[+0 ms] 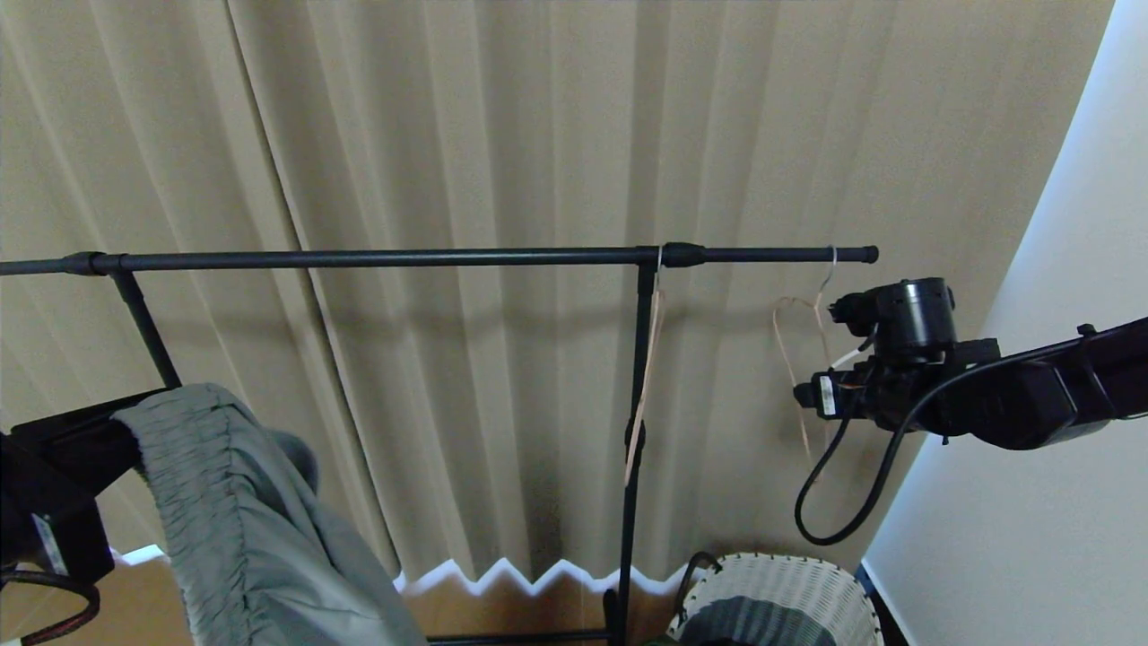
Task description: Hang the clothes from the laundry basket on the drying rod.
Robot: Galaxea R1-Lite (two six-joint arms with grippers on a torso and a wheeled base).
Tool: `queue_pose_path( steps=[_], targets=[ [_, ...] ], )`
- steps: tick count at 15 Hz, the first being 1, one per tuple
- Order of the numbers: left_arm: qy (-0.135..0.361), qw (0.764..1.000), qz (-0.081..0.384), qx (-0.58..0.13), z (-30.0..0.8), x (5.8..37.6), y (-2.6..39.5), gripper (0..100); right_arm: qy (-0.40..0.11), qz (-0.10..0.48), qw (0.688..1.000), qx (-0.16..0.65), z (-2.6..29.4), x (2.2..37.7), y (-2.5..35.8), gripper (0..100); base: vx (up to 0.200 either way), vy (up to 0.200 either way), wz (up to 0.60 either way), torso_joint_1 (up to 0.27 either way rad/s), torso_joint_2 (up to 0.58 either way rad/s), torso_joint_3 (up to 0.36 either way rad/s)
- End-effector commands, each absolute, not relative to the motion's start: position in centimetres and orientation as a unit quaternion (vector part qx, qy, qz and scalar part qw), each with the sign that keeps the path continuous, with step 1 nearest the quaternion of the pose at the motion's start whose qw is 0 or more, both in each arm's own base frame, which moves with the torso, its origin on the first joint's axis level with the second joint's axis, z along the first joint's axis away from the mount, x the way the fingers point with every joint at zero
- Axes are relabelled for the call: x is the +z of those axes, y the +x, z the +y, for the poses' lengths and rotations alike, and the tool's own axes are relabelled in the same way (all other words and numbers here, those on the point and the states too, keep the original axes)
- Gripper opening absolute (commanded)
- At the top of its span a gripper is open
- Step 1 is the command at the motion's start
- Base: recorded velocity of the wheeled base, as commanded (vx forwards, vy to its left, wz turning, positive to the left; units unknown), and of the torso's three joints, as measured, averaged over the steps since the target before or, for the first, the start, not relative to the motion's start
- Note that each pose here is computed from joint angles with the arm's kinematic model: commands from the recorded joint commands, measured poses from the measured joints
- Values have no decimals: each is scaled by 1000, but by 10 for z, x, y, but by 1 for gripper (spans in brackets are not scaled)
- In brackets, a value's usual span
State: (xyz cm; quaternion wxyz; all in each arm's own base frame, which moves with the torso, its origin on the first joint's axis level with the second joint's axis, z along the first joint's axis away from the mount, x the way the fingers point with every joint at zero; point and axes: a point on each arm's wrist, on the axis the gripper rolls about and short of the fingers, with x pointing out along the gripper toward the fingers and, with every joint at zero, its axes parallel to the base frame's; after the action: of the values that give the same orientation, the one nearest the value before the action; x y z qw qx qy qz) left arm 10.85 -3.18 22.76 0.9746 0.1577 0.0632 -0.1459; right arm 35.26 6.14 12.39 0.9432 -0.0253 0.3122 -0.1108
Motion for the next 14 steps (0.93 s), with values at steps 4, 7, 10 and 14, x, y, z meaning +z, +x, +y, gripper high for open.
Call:
queue_pose_path(
  steps=[4,7,10,14],
  targets=[
    [157,975,62,-145,-32,228,108,0,-18,308,946,-105,63,123,362,100,0,0,0,0,0,0],
    [155,975,58,-145,-31,229,106,0,-6,310,944,-118,56,113,383,100,0,0,0,0,0,0],
    [155,976,56,-145,-30,228,103,0,-2,311,943,-121,52,113,383,0,0,0,0,0,0,0],
    [155,976,54,-145,-30,228,102,0,6,309,945,-104,52,120,378,0,0,0,0,0,0,0]
  ],
)
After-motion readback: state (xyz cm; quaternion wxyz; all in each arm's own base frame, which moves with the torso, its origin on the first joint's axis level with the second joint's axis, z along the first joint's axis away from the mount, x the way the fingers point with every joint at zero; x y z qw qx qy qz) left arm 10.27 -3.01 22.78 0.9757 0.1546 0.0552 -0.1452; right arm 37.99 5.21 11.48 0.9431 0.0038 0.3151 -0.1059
